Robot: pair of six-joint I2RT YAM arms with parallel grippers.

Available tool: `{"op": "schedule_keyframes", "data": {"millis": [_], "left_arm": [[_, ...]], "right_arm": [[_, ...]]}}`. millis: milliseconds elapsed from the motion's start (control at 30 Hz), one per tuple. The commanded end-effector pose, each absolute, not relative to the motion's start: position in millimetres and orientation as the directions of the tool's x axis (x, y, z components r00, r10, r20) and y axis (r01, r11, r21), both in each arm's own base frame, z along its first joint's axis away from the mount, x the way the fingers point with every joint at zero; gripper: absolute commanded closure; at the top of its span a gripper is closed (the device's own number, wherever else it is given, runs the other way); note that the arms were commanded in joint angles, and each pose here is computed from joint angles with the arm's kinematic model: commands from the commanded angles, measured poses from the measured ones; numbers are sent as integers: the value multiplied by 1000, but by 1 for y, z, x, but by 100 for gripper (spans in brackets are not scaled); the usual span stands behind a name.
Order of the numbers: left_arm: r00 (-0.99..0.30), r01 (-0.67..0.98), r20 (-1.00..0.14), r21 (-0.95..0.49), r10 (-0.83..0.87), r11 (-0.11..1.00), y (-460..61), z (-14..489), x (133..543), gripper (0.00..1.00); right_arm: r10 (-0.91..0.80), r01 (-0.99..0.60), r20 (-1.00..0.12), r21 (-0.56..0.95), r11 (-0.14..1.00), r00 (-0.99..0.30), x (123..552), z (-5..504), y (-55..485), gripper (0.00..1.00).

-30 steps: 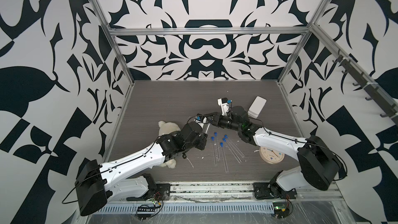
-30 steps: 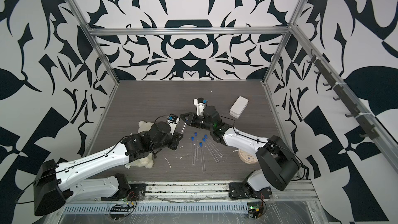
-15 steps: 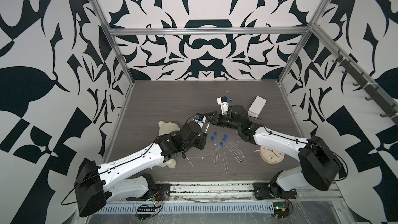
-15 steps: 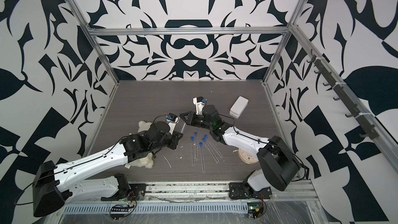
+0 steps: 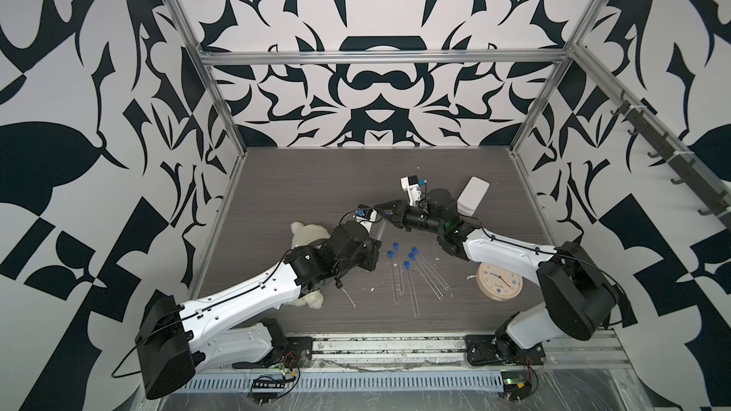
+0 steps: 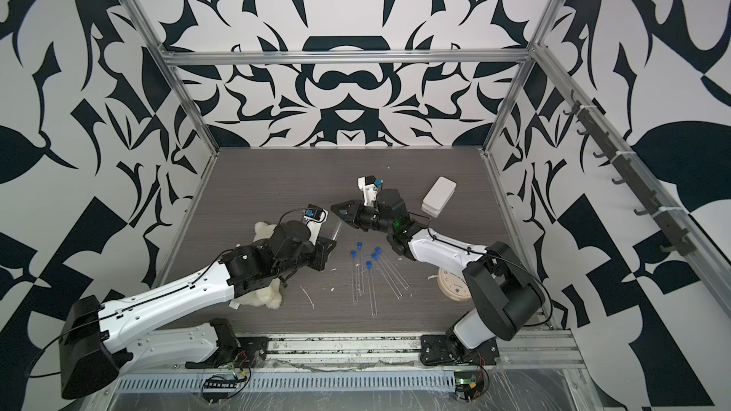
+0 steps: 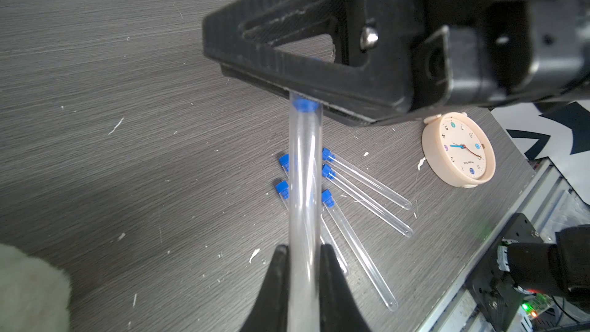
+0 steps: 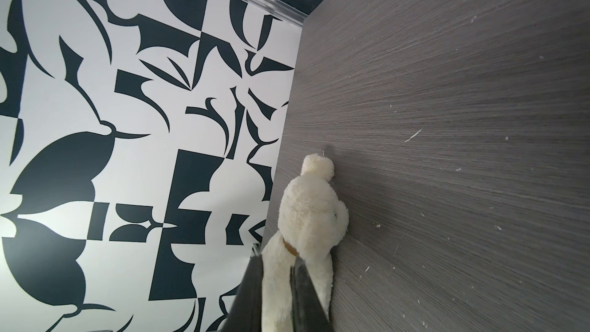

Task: Remove stoppers from test tubes
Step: Open the stopper on the test tube.

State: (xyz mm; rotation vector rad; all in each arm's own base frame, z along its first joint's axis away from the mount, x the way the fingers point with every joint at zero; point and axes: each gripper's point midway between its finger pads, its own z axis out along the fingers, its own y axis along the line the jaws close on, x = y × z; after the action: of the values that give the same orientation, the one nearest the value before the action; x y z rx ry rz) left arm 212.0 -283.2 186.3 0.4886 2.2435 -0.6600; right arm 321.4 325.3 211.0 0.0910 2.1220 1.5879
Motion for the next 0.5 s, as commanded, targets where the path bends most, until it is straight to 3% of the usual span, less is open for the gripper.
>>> {"op": "schedule_keyframes", "data": {"millis": [0, 267, 467], "left_arm": [[-690, 529, -697, -301, 196, 794, -277, 172, 199, 95], [-691, 531, -694, -301, 199, 792, -278, 172, 199, 95], [-693, 534, -692, -304, 203, 789, -280, 172, 199, 95]], "right_arm": [[426, -299, -391, 916, 267, -816, 343, 247, 314, 93], [405, -338, -527, 826, 450, -747, 345, 243, 299, 93], [399, -352, -569, 793, 497, -719, 346, 244, 292, 93]]}}
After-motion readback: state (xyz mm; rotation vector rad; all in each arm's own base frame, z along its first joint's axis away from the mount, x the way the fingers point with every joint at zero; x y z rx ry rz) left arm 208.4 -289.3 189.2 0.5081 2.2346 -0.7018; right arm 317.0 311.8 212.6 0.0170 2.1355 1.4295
